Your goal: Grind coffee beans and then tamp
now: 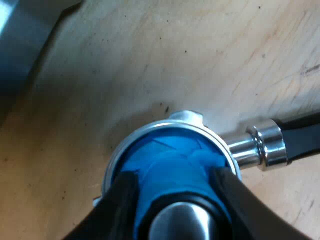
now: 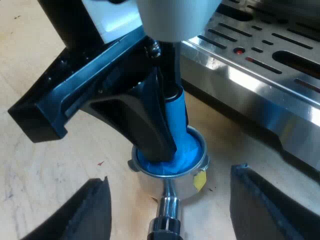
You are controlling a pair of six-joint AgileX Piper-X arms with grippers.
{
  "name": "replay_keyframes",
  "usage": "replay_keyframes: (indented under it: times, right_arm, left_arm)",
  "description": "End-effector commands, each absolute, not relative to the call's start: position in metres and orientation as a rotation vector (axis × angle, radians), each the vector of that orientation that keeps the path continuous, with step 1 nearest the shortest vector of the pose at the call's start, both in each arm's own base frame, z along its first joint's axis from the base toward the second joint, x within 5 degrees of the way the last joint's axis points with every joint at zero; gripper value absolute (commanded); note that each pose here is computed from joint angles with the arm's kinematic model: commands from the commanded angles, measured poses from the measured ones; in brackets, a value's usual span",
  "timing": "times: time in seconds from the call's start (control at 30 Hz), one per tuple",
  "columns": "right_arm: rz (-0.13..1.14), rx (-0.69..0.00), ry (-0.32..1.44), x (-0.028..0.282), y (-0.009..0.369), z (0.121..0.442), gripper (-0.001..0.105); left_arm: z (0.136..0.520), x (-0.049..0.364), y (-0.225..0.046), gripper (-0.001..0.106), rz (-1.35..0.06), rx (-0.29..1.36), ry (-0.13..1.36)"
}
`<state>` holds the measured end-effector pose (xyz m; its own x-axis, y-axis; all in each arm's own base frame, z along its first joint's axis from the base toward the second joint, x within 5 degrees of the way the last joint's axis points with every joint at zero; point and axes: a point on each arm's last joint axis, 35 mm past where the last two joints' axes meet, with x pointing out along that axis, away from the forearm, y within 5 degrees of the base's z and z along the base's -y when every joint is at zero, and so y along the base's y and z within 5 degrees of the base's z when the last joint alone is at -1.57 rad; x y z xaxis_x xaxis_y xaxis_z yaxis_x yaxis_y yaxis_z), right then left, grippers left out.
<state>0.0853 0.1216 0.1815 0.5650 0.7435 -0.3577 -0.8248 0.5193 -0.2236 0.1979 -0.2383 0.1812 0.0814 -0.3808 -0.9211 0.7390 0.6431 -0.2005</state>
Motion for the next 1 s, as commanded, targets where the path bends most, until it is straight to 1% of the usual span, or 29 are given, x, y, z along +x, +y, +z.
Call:
replay_keyframes:
  times: [0.03, 0.27, 0.43, 1.0]
  right_arm:
    - [0.956, -0.383, 0.209, 0.085, 0.122, 0.185, 0.054]
    - [0.956, -0.383, 0.209, 0.085, 0.122, 0.185, 0.054]
    - [0.956, -0.383, 0.209, 0.085, 0.122, 0.185, 0.054]
    - [0.956, -0.383, 0.209, 0.085, 0.122, 0.185, 0.054]
  left_arm:
    - [0.17, 0.195, -0.237, 0.0, -0.853, 0.364, 1.281]
    - [0.142, 0.184, -0.224, 0.0, -0.826, 0.396, 1.375]
    - [0.131, 0.179, -0.218, 0.0, -0.832, 0.394, 1.399]
    - [0.128, 0.177, -0.216, 0.0, -0.829, 0.392, 1.399]
